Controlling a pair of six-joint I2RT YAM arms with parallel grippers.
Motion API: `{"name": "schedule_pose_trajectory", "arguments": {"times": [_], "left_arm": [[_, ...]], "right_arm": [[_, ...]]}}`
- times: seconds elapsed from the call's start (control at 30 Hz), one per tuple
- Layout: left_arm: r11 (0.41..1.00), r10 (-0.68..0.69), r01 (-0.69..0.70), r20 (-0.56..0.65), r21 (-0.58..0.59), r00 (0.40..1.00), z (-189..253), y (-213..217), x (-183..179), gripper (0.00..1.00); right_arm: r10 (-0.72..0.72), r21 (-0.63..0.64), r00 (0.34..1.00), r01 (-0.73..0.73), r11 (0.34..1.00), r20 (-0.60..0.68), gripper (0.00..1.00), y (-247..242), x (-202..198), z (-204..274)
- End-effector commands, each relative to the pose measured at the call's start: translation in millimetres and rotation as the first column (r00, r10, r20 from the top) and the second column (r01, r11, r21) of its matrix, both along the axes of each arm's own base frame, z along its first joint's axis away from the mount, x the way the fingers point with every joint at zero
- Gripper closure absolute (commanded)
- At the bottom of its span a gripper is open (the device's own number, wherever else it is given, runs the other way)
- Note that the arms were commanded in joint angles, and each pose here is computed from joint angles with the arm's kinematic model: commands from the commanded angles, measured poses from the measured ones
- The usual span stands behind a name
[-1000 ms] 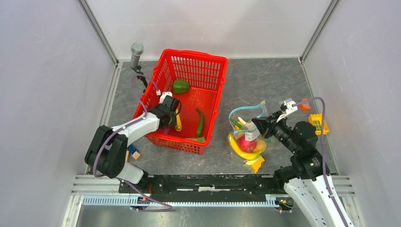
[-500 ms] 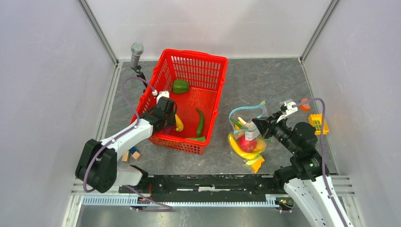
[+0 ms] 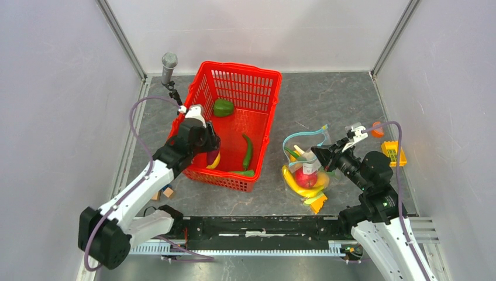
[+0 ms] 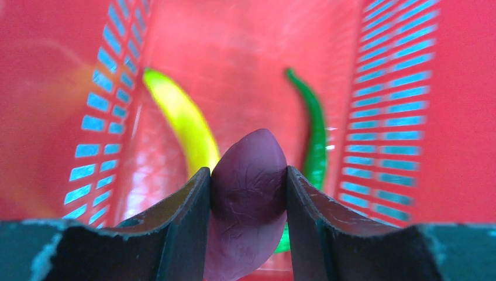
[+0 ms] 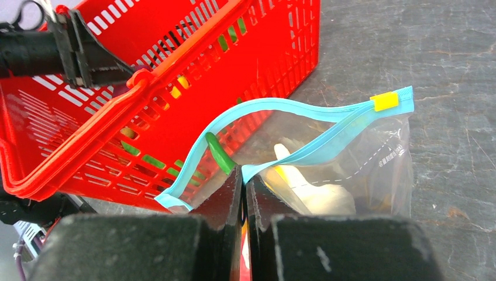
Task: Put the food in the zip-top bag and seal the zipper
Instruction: Pick up the fake vegetable from the bin, then place the fake vegetable in the zipper food storage bag.
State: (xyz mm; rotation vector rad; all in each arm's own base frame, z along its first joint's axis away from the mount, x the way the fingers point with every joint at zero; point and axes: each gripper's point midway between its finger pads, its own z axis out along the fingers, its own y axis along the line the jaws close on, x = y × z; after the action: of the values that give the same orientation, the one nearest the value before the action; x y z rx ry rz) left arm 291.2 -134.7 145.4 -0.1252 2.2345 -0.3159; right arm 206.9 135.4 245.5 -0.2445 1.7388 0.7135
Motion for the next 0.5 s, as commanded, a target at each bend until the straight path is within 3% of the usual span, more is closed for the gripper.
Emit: {"name": "schedule_pose_trajectory", "arguments": {"times": [0.0,0.17,0.27,0.37,0.47], "left_arm": [[0.968,-0.046,0.094,0.203,-0.231,0.978,85,-30,3,0.80],[0.931,-0.110,0.206,0.305,-0.301,0.946,125,-43,-10,0.79],[0.878,-0.187,0.318,0.355,-0.359,0.916,144,-63,-19,0.79],[0.786,-0.253,0.455,0.453,-0.419,0.855,184,-90,-35,0.79],[0.734,-0.309,0.560,0.546,-0.384,0.779,223,-118,-55,0.78]], "right_arm": [[0.049,0.036,0.992,-0.053,0.998,0.116,0.93,7,-5,33],[0.059,0.031,0.991,-0.063,0.998,0.121,0.93,8,-7,34],[0.086,0.033,0.990,-0.090,0.995,0.108,0.92,12,-8,30],[0.122,0.037,0.987,-0.126,0.991,0.108,0.93,17,-12,32],[0.157,0.035,0.980,-0.162,0.986,0.123,0.93,21,-16,39]]}}
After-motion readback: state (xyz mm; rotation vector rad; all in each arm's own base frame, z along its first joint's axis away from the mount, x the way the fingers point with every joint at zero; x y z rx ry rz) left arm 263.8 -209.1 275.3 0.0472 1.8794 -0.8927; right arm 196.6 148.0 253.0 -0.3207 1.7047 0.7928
